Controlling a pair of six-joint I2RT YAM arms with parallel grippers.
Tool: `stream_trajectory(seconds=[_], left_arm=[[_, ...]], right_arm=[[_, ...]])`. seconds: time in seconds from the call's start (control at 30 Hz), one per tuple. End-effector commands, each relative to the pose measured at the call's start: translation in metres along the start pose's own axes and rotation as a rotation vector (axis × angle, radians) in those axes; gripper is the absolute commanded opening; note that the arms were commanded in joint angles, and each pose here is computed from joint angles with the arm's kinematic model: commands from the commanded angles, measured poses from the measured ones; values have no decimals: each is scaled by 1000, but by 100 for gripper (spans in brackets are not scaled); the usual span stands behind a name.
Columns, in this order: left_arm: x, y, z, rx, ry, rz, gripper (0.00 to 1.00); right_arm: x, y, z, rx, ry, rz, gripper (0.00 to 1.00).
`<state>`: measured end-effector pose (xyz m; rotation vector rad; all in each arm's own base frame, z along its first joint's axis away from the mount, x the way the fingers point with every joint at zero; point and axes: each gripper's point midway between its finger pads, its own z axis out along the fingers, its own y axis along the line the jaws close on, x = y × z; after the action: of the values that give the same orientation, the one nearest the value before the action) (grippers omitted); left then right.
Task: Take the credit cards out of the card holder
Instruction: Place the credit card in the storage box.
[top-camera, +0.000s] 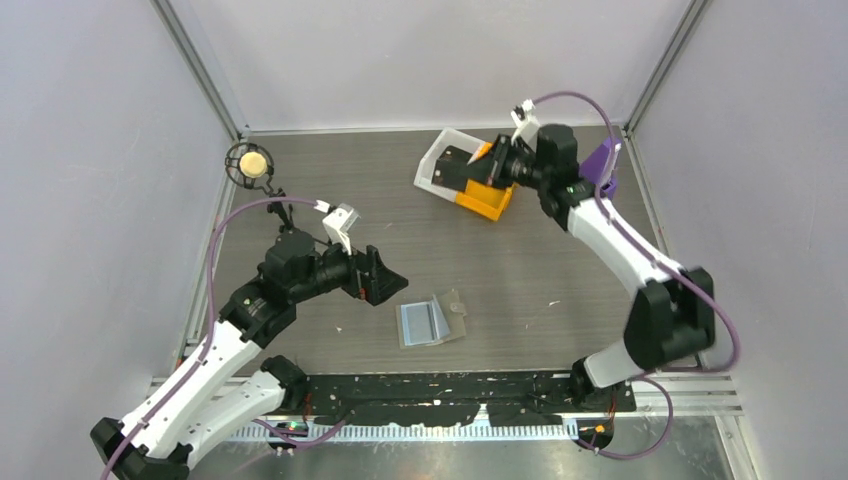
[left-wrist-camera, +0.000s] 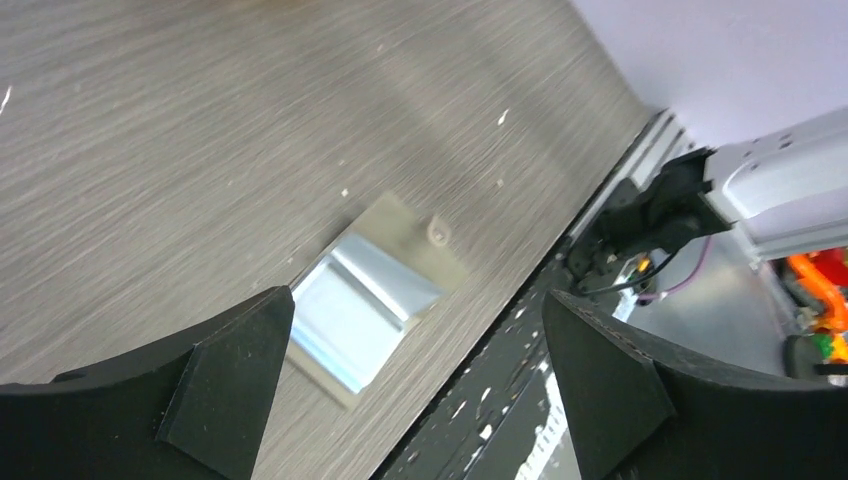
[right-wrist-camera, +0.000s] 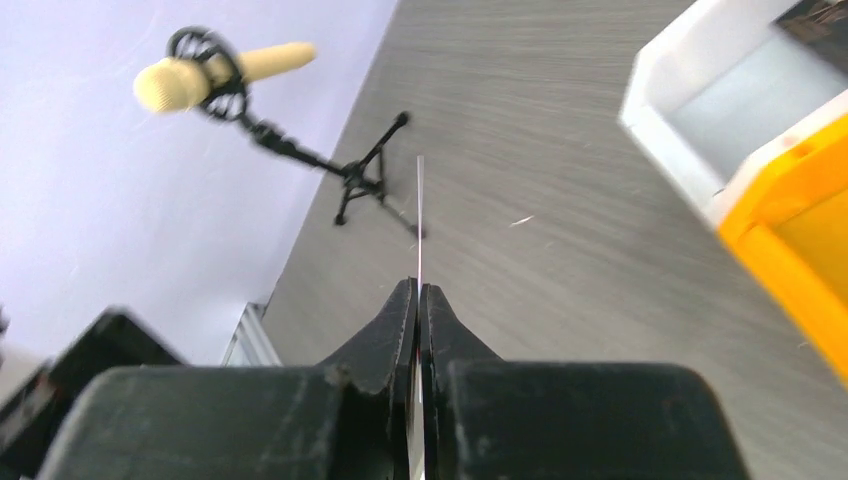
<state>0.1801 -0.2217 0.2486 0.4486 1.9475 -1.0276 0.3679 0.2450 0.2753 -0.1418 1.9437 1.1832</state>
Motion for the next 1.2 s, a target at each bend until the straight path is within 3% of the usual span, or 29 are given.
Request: stream_trajectory(seconds=[0.0,0.23,0.57,1.17], left_arm=[[19,17,-4,-78,104,36,100],[34,20,3,-62,146,1,100],[37,23,6,-73,160,-4,100],[35,22,5,-70,164,3,100]], right_arm=[[-43,-48,34,159,2,18,5],[-55,-128,95,257,27,122,5],[-72,-180,145,272,-41,227,5],[-84,-227,166,377,-87,277,5]])
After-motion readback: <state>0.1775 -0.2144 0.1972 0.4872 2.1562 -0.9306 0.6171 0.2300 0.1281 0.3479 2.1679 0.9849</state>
